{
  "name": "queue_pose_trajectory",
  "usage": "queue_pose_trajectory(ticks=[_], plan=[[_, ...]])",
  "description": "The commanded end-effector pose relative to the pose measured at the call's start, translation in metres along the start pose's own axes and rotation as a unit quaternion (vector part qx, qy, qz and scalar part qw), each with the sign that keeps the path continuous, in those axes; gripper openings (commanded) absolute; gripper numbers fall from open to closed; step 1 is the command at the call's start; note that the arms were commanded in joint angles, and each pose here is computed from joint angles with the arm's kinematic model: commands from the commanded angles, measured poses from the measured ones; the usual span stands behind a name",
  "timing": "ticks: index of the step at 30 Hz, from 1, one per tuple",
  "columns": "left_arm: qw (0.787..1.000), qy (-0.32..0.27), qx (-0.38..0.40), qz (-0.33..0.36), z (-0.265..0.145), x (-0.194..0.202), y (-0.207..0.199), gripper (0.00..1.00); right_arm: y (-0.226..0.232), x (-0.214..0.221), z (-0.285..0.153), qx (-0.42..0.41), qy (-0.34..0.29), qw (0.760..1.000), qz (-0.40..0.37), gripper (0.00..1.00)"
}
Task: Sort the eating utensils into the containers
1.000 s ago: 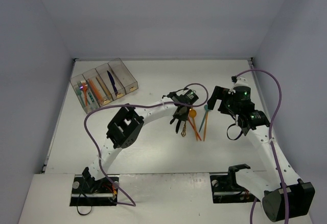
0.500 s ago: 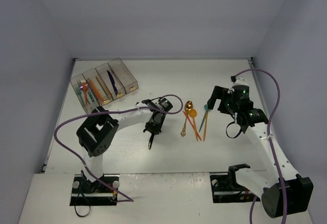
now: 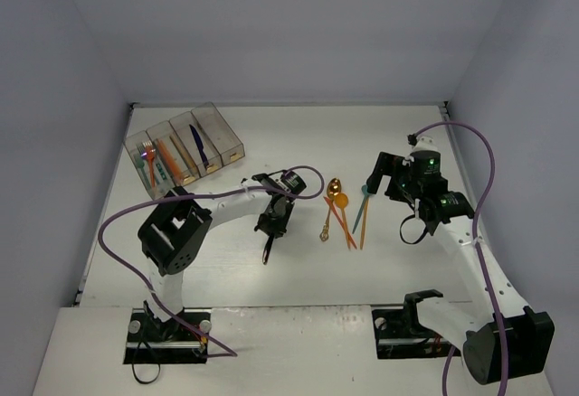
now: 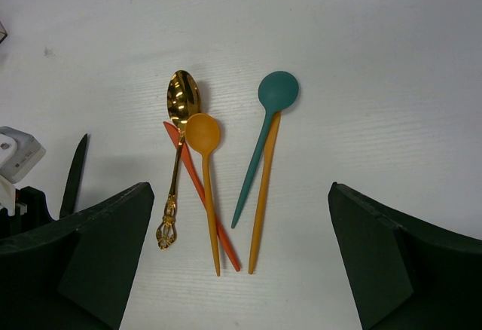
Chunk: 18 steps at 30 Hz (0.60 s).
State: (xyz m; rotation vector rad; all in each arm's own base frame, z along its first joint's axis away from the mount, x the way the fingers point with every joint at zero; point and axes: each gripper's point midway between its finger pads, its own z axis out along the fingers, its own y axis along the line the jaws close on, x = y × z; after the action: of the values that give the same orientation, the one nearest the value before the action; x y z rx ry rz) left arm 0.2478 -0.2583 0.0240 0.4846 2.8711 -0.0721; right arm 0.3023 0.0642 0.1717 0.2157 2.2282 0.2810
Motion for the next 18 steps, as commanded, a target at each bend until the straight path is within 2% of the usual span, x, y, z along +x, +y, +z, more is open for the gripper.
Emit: queue_pose_trajectory(ticks=[1, 4, 9, 18], plan=[[1.000, 0.007, 0.001, -0.009, 0.003, 0.002, 0.001, 0.14, 0.000, -0.016, -0.004, 0.001, -0.034, 0.999, -0.002, 1.00], [1.000, 0.008, -0.001, -0.017, 0.003, 0.004, 0.003, 0.00, 0.001, -0.016, -0.004, 0.000, -0.033, 0.999, -0.002, 1.00], [1.000, -0.004, -0.008, -0.022, -0.003, 0.002, 0.007, 0.00, 0.001, -0.018, -0.003, 0.001, -0.033, 0.999, -0.001, 1.00], [0.997, -0.067, -0.004, -0.025, -0.032, -0.031, 0.012, 0.00, 0.002, -0.018, -0.002, -0.001, -0.031, 1.000, 0.000, 1.00]])
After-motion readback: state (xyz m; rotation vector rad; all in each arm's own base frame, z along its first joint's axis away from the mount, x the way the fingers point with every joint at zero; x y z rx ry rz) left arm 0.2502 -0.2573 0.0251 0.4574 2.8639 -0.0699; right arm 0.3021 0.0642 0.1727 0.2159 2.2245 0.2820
